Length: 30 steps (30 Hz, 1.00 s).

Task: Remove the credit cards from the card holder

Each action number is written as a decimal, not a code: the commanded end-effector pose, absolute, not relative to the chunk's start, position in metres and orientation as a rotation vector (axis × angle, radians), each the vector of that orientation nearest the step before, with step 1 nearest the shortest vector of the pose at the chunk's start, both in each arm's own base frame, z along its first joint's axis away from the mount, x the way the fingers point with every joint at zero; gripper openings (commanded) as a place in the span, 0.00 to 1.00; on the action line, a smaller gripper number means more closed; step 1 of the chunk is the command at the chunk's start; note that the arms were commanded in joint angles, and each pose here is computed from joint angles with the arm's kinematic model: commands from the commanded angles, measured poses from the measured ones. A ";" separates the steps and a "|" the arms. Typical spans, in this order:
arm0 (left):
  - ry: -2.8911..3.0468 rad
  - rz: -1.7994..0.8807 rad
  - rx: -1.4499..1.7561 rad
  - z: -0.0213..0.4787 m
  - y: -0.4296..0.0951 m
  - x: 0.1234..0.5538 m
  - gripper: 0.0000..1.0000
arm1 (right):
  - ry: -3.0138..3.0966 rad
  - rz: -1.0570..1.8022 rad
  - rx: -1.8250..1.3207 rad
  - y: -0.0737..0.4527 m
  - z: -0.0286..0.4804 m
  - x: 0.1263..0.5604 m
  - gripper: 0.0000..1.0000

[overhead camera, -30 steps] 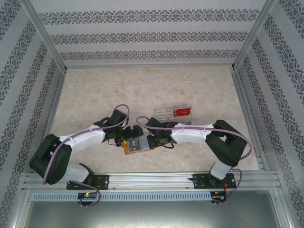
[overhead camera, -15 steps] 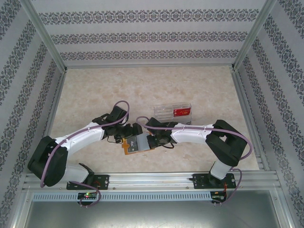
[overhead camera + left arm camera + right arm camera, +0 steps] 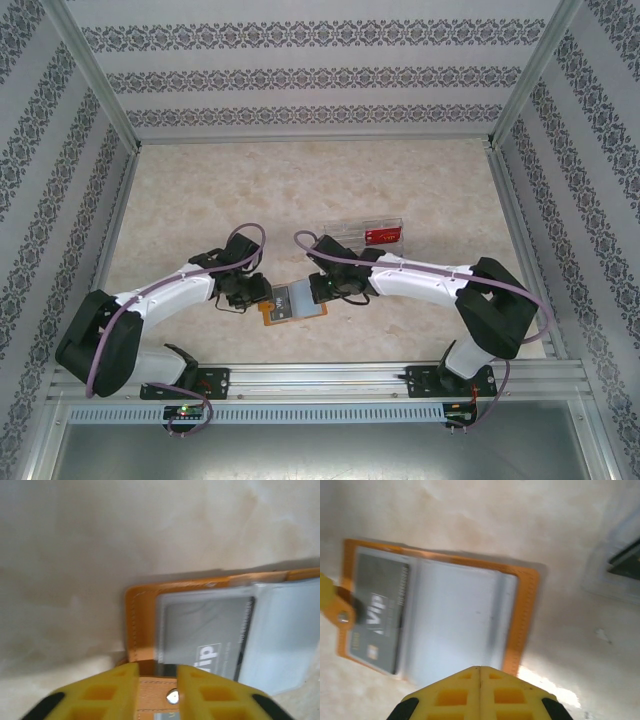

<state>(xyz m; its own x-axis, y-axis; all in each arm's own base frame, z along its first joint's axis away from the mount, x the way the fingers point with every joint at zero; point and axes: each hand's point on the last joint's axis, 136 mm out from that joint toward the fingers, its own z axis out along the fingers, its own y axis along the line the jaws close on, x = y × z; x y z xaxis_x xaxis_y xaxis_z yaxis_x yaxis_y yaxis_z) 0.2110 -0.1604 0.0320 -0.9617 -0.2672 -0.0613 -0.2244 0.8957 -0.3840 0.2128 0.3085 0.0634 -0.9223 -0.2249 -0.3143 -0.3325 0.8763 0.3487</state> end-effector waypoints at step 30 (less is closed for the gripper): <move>2.962 -0.646 -0.413 0.010 -0.165 0.207 0.12 | 2.973 0.966 -0.332 0.371 0.032 0.200 0.13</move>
